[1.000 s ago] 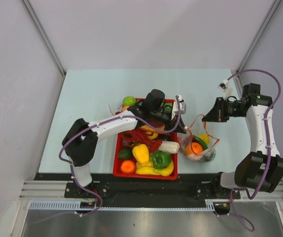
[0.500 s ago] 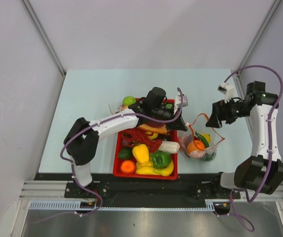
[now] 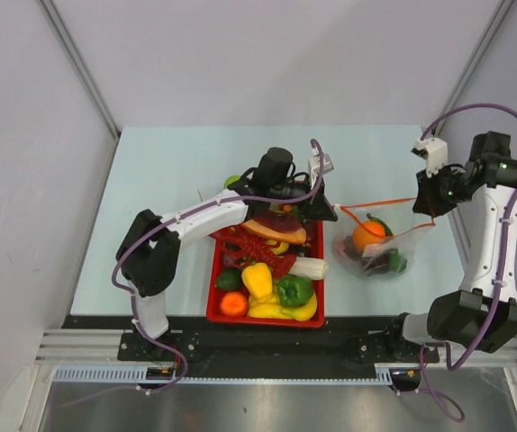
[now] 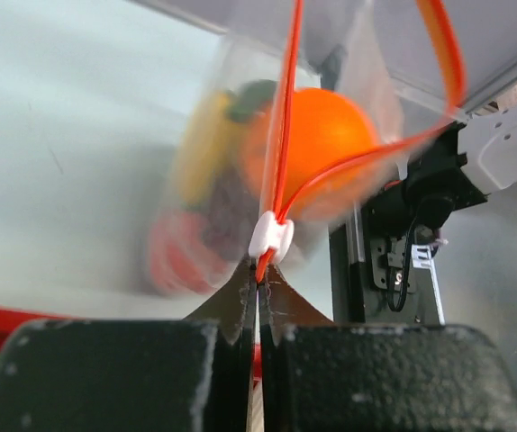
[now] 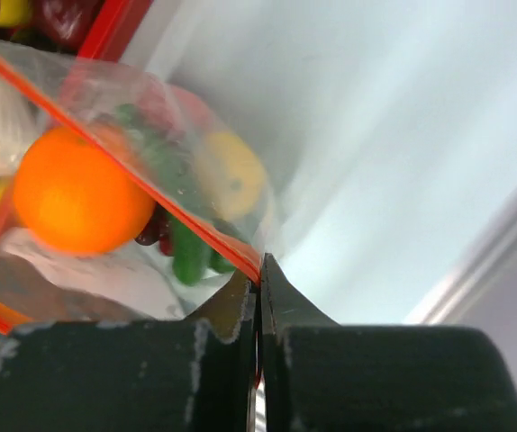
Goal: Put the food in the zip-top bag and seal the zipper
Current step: Adjust the zipper food storage bag at the center of the board.
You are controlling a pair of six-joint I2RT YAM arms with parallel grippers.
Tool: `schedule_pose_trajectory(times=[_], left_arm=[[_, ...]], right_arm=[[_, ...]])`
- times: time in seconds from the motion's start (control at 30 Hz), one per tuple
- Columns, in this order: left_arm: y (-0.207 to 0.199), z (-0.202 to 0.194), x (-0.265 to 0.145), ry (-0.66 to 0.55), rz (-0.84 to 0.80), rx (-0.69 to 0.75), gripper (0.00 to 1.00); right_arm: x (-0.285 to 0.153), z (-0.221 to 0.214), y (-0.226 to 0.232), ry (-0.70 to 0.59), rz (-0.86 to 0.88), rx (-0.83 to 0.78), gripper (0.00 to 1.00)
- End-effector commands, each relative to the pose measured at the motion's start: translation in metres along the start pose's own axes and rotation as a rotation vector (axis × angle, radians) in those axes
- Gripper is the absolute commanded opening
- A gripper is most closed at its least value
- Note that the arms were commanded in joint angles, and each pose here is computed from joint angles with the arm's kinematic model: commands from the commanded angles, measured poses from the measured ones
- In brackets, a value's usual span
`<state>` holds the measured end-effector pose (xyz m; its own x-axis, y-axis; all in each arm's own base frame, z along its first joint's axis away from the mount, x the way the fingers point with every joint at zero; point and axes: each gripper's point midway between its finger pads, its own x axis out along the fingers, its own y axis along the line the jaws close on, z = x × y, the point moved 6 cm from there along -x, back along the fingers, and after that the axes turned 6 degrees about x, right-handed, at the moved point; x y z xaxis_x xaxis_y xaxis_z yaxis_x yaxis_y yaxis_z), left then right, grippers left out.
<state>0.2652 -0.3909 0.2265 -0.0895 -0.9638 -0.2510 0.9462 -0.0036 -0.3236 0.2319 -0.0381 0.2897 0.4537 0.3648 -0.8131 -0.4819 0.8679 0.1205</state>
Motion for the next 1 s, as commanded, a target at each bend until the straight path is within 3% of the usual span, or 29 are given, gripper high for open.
schedule_pose_trajectory(times=[0.0, 0.13, 0.2, 0.5, 0.57, 0.6, 0.63, 0.73, 0.97], left_arm=[[-0.031, 0.048, -0.008, -0.067, -0.077, 0.137, 0.00], [-0.035, 0.027, 0.001, -0.001, -0.102, 0.060, 0.00], [-0.035, 0.025, 0.003, 0.001, -0.097, 0.053, 0.00], [-0.053, 0.052, -0.003, -0.055, -0.141, 0.034, 0.00], [-0.047, 0.049, -0.001, -0.050, -0.113, 0.017, 0.00], [-0.038, 0.043, 0.000, -0.042, -0.094, -0.030, 0.00], [-0.033, 0.041, 0.000, -0.039, -0.076, -0.064, 0.00], [-0.017, 0.047, 0.000, -0.078, -0.039, -0.113, 0.00], [-0.012, 0.059, 0.002, -0.084, -0.031, -0.054, 0.00]], right_arm=[[-0.032, -0.005, 0.001, 0.033, -0.039, -0.013, 0.00], [-0.010, -0.020, 0.005, 0.093, 0.040, -0.008, 0.01], [-0.003, -0.025, 0.005, 0.112, 0.070, -0.014, 0.07], [-0.014, -0.006, -0.006, 0.067, 0.022, -0.087, 0.05], [-0.007, -0.009, -0.008, 0.073, 0.033, -0.077, 0.16], [0.000, -0.011, -0.010, 0.069, 0.039, -0.073, 0.27], [0.002, -0.010, -0.012, 0.059, 0.035, -0.075, 0.51], [0.002, 0.005, -0.016, -0.034, 0.020, -0.094, 0.81], [-0.014, 0.055, 0.001, -0.331, 0.063, -0.207, 0.94]])
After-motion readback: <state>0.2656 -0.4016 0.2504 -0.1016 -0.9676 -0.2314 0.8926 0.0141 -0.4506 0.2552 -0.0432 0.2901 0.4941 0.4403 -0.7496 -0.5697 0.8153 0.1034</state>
